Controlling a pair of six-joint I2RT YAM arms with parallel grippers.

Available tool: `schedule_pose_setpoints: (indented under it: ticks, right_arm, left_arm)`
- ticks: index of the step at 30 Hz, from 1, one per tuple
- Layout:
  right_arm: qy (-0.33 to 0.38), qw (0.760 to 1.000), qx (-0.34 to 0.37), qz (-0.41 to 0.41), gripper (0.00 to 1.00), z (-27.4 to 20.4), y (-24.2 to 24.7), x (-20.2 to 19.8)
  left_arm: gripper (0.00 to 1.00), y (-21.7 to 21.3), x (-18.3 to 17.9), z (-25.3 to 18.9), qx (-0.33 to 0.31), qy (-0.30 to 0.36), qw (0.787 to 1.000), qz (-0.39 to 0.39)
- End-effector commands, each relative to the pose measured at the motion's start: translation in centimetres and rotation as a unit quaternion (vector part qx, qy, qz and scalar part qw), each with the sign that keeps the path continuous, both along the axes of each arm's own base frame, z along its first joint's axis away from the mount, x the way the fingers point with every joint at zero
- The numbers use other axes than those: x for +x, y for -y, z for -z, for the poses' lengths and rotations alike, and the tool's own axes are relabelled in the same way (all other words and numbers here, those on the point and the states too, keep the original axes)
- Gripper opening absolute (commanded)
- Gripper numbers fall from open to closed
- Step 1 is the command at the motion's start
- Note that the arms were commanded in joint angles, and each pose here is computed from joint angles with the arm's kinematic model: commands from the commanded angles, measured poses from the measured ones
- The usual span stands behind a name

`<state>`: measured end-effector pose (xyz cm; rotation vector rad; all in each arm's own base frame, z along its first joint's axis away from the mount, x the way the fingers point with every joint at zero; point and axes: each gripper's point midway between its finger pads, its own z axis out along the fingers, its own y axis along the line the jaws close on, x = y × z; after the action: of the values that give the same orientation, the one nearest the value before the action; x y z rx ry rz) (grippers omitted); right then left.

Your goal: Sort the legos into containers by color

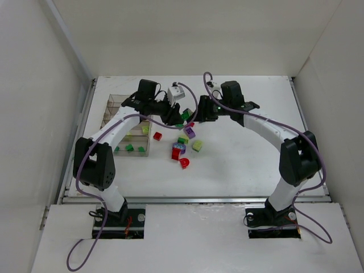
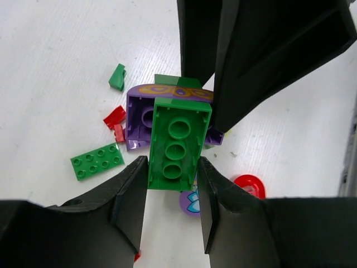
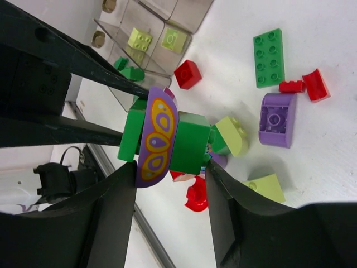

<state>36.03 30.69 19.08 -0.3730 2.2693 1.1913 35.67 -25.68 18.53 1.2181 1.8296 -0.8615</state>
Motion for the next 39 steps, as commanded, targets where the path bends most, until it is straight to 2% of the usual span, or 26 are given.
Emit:
schedule_pose_setpoints:
  ticks: [1,8,11,13,16,17,18,19,20,21,24,26,30,33,35,37,39]
  right_arm:
    - [0.014,1.000,0.003,-0.008,0.00,-0.5,-0.4,0.2]
    - [0.011,0.999,-0.028,0.025,0.00,0.5,1.0,0.9]
    - [-0.017,0.998,-0.028,0.046,0.00,1.6,1.3,1.4]
    - [-0.028,0.997,-0.029,0.059,0.00,2.1,1.7,1.9]
    - [-0.027,0.997,-0.024,0.066,0.00,1.6,1.8,2.6]
    - [-0.031,0.997,-0.027,0.066,0.00,1.7,1.9,2.4]
    - [-0.032,0.997,-0.027,0.066,0.00,1.8,1.9,2.4]
    - [-0.031,0.997,-0.035,0.069,0.00,2.0,2.1,2.4]
    - [-0.025,0.996,-0.035,0.074,0.00,1.6,2.2,2.5]
    - [-0.024,0.996,-0.040,0.070,0.00,1.8,2.4,2.4]
    - [-0.022,0.997,-0.048,0.065,0.00,1.9,2.4,2.4]
    - [-0.022,0.997,-0.048,0.058,0.00,1.8,2.3,2.5]
    - [-0.013,0.997,-0.043,0.058,0.00,1.0,2.1,2.8]
    - [-0.018,0.997,-0.043,0.054,0.00,1.0,2.1,2.6]
    - [-0.020,0.998,-0.040,0.049,0.00,1.0,2.0,2.4]
    - [-0.016,0.998,-0.041,0.047,0.00,1.0,2.0,2.4]
    - [-0.020,0.998,-0.043,0.047,0.00,1.1,2.0,2.3]
  left_arm:
    - [0.00,0.2,1.8,-4.8,-0.066,0.010,0.997,-0.023]
    - [0.00,-0.9,1.1,-4.2,-0.055,-0.009,0.998,-0.024]
    - [0.00,-1.5,0.2,-4.8,-0.050,-0.012,0.999,-0.019]
    - [0.00,-3.5,0.7,-5.2,-0.033,0.007,0.999,-0.033]
    - [0.00,-8.6,0.5,-3.6,0.040,0.016,0.996,-0.082]
    - [0.00,-10.5,0.5,-2.6,0.089,0.065,0.992,-0.060]
    - [0.00,-13.2,-0.2,-0.9,0.157,0.071,0.983,-0.070]
    - [0.00,-15.0,-1.1,-1.2,0.194,0.108,0.973,-0.064]
    - [0.00,-17.4,-2.6,1.4,0.235,0.104,0.965,-0.056]
    - [0.00,-19.6,-3.0,2.1,0.294,0.147,0.944,-0.027]
    - [0.00,-22.6,-5.0,3.9,0.346,0.191,0.918,-0.021]
    - [0.00,-23.5,-4.6,4.0,0.357,0.211,0.909,-0.042]
    - [0.00,-24.1,-6.0,6.3,0.367,0.188,0.911,-0.023]
    - [0.00,-24.4,-5.0,6.3,0.365,0.198,0.909,-0.040]
    - [0.00,-24.0,-4.8,6.4,0.348,0.191,0.917,-0.052]
    - [0.05,-23.6,-5.0,7.3,0.339,0.172,0.924,-0.040]
    - [0.19,-23.6,-4.8,7.3,0.340,0.171,0.924,-0.036]
